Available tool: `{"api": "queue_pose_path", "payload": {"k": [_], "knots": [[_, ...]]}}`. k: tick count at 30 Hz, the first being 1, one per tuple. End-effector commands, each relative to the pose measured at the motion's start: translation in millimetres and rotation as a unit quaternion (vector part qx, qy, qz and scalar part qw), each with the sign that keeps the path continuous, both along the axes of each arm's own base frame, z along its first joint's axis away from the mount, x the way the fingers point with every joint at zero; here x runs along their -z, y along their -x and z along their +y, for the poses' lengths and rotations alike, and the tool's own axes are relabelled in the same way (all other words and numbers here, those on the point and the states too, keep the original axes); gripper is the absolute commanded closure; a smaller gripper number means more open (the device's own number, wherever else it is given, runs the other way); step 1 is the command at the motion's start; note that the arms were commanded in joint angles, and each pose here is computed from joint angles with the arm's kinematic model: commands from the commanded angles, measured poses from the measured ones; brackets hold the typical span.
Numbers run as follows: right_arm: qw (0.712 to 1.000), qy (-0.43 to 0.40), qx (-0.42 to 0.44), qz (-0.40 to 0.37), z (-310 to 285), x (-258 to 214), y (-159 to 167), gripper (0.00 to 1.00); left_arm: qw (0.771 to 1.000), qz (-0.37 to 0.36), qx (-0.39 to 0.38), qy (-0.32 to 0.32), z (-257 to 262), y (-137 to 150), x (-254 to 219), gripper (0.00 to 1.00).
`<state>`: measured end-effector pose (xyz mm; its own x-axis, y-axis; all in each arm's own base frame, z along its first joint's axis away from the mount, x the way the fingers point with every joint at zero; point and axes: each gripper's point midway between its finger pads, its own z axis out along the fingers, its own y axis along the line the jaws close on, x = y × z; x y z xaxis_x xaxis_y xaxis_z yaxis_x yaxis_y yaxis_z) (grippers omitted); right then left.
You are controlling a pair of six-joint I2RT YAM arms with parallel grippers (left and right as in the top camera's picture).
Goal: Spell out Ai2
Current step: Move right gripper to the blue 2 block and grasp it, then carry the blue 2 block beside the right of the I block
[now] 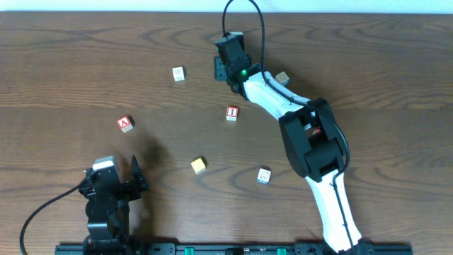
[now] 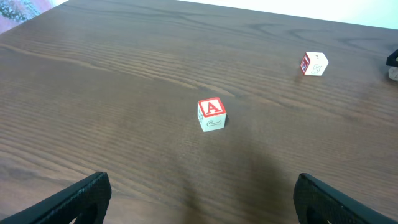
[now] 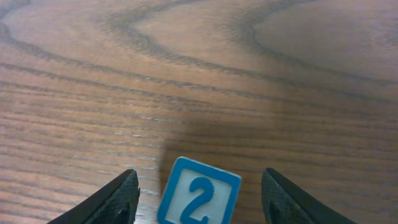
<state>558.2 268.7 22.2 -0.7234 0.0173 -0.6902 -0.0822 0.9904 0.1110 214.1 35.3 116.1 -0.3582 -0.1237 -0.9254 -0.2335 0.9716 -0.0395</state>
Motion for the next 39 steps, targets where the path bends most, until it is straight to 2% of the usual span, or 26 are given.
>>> {"api": "queue_pose_path", "payload": {"k": [1, 13, 20, 30, 32, 36, 39], "knots": [[0.999, -0.018, 0.020, -0.023, -4, -29, -7, 0.38, 1.000, 0.008, -0.011, 0.000, 3, 1, 8, 0.05], [0.999, -0.034, 0.041, -0.010, -6, -25, -5, 0.46, 1.000, 0.008, -0.011, 0.000, 3, 1, 8, 0.05], [0.999, -0.023, 0.046, 0.013, -10, -16, 4, 0.46, 1.000, 0.008, -0.011, 0.000, 3, 1, 8, 0.05], [0.998, -0.015, 0.058, 0.007, -18, -17, 1, 0.49, 1.000, 0.008, -0.011, 0.000, 3, 1, 8, 0.05], [0.998, -0.015, 0.058, 0.006, -17, -18, 0, 0.53, 1.000, 0.008, -0.011, 0.000, 3, 1, 8, 0.05], [0.998, -0.016, 0.058, 0.003, -17, -18, 0, 0.68, 1.000, 0.008, -0.011, 0.000, 3, 1, 9, 0.05], [0.998, -0.016, 0.058, 0.004, -17, -18, 0, 0.71, 1.000, 0.008, -0.011, 0.000, 3, 1, 8, 0.05]]}}
